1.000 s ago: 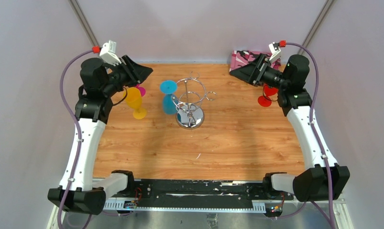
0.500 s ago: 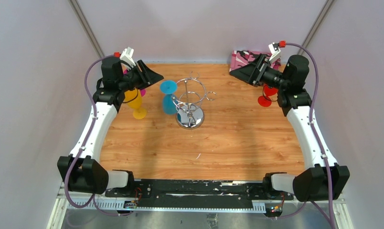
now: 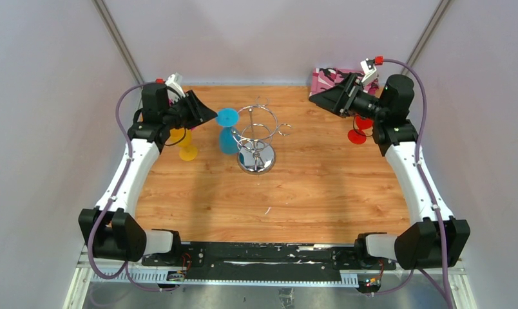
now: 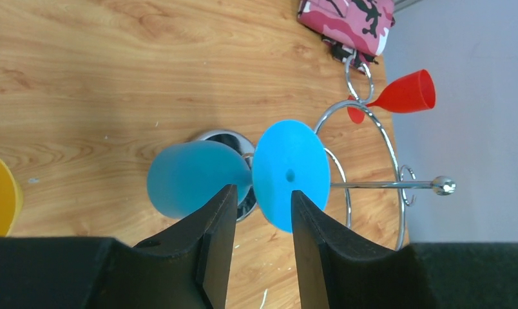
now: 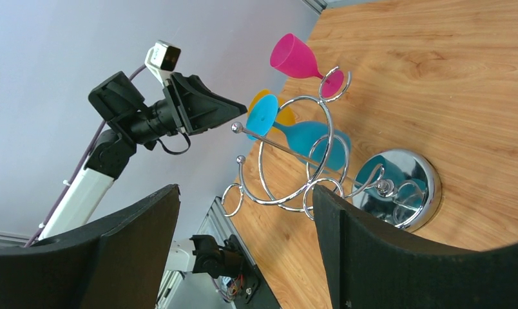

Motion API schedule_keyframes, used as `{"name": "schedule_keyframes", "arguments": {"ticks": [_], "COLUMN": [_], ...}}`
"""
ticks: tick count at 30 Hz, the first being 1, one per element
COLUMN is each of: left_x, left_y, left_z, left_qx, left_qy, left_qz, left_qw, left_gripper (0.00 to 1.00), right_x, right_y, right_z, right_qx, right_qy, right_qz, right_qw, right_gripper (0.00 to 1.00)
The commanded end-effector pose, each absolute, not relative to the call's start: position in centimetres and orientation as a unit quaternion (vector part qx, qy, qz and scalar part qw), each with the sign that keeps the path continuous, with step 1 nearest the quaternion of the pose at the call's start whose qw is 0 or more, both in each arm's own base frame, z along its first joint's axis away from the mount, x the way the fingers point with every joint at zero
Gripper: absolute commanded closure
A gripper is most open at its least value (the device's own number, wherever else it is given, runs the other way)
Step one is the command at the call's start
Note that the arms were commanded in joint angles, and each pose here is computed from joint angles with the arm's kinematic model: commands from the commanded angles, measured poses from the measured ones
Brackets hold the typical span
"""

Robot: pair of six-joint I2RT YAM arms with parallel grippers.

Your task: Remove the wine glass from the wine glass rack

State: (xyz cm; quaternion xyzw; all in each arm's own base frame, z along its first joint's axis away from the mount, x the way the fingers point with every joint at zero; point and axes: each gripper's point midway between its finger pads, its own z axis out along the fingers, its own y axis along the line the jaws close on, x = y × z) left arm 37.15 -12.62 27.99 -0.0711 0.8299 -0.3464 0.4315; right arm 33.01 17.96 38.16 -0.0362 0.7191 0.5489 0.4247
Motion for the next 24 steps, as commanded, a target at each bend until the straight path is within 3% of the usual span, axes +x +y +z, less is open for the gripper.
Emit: {"name": "schedule_keyframes", "arguments": {"ticks": [1, 24], "left_x": [37.1, 37.2], "left_y": [-13.1, -13.8], "left_z": [26.1, 26.8], "left_qx": [-0.069, -0.065], "left_qy": [0.834, 0.821], "left_qz": [-0.362, -0.387], "left_qw": [0.411, 0.415], "left_gripper": [0.59, 0.67], "right_x": [33.1, 33.3], "right_y": [17.7, 17.7], "right_z": [38.1, 37.9], "right_qx": [-0.037, -0.032], "right_qy": [0.715, 0.715], "right_qz": [0.554, 0.558], "right_qw": [0.423, 0.42], "right_gripper": [0.2, 0.2]}}
